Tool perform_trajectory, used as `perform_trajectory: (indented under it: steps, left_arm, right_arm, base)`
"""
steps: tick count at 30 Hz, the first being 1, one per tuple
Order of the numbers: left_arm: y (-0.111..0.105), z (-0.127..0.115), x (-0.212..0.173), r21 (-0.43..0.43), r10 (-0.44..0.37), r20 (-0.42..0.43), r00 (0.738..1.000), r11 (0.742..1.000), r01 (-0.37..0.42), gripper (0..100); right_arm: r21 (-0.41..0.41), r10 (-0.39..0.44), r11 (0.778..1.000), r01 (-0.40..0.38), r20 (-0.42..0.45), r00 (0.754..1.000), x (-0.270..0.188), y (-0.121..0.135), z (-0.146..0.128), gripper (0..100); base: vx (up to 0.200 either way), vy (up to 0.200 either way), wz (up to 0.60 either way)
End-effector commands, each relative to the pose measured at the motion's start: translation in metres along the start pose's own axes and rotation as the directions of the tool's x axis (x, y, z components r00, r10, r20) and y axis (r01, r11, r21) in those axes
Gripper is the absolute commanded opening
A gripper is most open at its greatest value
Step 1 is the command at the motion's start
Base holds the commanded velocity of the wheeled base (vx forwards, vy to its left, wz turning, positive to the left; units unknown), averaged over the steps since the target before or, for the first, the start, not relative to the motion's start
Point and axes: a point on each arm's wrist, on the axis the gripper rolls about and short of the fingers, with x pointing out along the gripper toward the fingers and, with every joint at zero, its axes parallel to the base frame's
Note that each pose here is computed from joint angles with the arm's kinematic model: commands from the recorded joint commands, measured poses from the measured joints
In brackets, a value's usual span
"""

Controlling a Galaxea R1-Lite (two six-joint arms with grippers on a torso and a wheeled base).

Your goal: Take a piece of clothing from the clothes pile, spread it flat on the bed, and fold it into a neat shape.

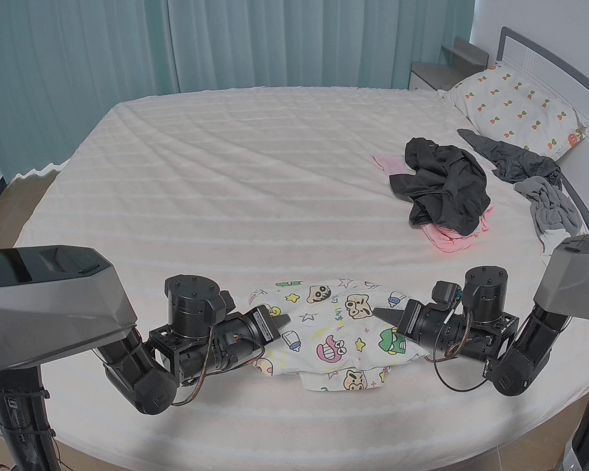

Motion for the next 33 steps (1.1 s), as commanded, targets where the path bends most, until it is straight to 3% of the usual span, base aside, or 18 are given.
perform_trajectory:
  steps: [1, 5, 13, 27, 28, 29, 33]
  left_arm:
    - [0.001, -0.001, 0.0, -0.001, 0.006, 0.0, 1.0, 1.0, -0.006, 0]
    - [0.008, -0.005, 0.003, -0.003, 0.028, -0.014, 1.0, 1.0, -0.028, 0]
    - [0.026, -0.012, 0.003, -0.018, 0.087, -0.043, 0.995, 0.996, -0.088, 0]
    - [0.035, -0.02, -0.002, -0.017, 0.122, -0.076, 0.99, 0.992, -0.123, 0]
    - [0.036, -0.021, -0.003, -0.016, 0.124, -0.078, 0.989, 0.992, -0.125, 100]
    - [0.036, -0.022, -0.004, -0.01, 0.128, -0.08, 0.989, 0.992, -0.129, 100]
    - [0.04, -0.025, -0.008, 0.0, 0.141, -0.097, 0.985, 0.99, -0.142, 100]
  right_arm:
    - [-0.009, -0.023, 1.0, 0.022, -0.025, 0.999, 0.001, -0.006, -0.006, 0]
    - [-0.044, -0.047, 0.998, 0.045, -0.054, 0.997, 0.005, -0.015, -0.014, 0]
    - [-0.098, -0.097, 0.991, 0.086, -0.115, 0.989, 0.01, -0.031, -0.03, 0]
    - [-0.111, -0.109, 0.99, 0.092, -0.161, 0.981, 0.01, -0.032, -0.043, 0]
    - [-0.118, -0.111, 0.989, 0.092, -0.163, 0.98, 0.01, -0.032, -0.043, 0]
    - [-0.135, -0.117, 0.986, 0.095, -0.167, 0.979, 0.009, -0.033, -0.044, 100]
    - [-0.14, -0.135, 0.984, 0.109, -0.19, 0.972, 0.004, -0.034, -0.048, 100]
  base:
    - [0.0, -0.2, 0.0]
    - [0.0, -0.2, 0.0]
    - [0.0, 0.0, 0.0]
    - [0.0, 0.0, 0.0]
    - [0.0, 0.0, 0.0]
    - [0.0, 0.0, 0.0]
    - [0.0, 0.0, 0.0]
